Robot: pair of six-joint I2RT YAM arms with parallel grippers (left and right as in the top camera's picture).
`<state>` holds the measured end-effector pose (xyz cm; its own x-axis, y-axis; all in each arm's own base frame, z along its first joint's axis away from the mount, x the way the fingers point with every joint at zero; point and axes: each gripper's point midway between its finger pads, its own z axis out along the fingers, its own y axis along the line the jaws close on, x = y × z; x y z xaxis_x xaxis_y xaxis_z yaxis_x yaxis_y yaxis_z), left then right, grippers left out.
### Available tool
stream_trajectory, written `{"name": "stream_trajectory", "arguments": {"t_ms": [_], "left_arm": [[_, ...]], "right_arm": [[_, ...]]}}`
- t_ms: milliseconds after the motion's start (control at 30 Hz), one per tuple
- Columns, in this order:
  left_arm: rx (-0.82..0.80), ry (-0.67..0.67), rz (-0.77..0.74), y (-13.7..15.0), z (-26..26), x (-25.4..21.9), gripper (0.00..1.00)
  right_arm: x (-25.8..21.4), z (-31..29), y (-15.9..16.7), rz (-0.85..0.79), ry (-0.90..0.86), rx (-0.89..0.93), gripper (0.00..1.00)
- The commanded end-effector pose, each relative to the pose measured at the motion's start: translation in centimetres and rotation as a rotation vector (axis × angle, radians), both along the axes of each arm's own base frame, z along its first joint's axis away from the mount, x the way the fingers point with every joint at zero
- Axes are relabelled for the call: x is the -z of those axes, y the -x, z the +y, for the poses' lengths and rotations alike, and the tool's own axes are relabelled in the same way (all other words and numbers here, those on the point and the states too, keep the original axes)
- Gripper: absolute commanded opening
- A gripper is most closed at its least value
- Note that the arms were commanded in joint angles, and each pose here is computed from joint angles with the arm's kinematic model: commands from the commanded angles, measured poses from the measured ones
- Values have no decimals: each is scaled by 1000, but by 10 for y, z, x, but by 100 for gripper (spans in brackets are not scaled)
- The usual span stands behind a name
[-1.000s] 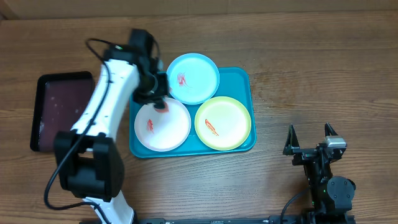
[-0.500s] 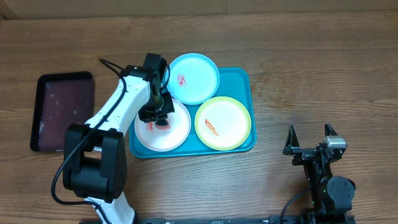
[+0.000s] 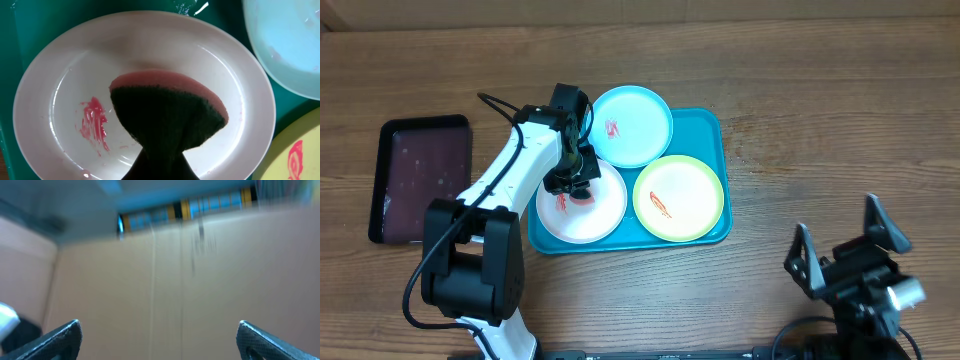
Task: Clean dirty plates on tray and stack at the side
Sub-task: 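Reach the right gripper to the white plate rim and grip it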
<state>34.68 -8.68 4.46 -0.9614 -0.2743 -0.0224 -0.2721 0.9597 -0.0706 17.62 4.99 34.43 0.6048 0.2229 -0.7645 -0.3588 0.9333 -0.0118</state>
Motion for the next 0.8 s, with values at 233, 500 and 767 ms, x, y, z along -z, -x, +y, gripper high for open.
{"name": "stream_trajectory", "arguments": {"t_ms": [233, 500, 767], "left_arm": [[-18, -1, -19, -4, 2, -2, 4], [-18, 7, -21, -5, 0, -3, 4], [-18, 7, -20, -5, 0, -3, 4]], "right_arm": [[-82, -8, -44, 481, 121, 120, 100], [-61, 74, -110, 920, 153, -466, 100], [23, 119, -173, 1409, 216, -478, 100]]}}
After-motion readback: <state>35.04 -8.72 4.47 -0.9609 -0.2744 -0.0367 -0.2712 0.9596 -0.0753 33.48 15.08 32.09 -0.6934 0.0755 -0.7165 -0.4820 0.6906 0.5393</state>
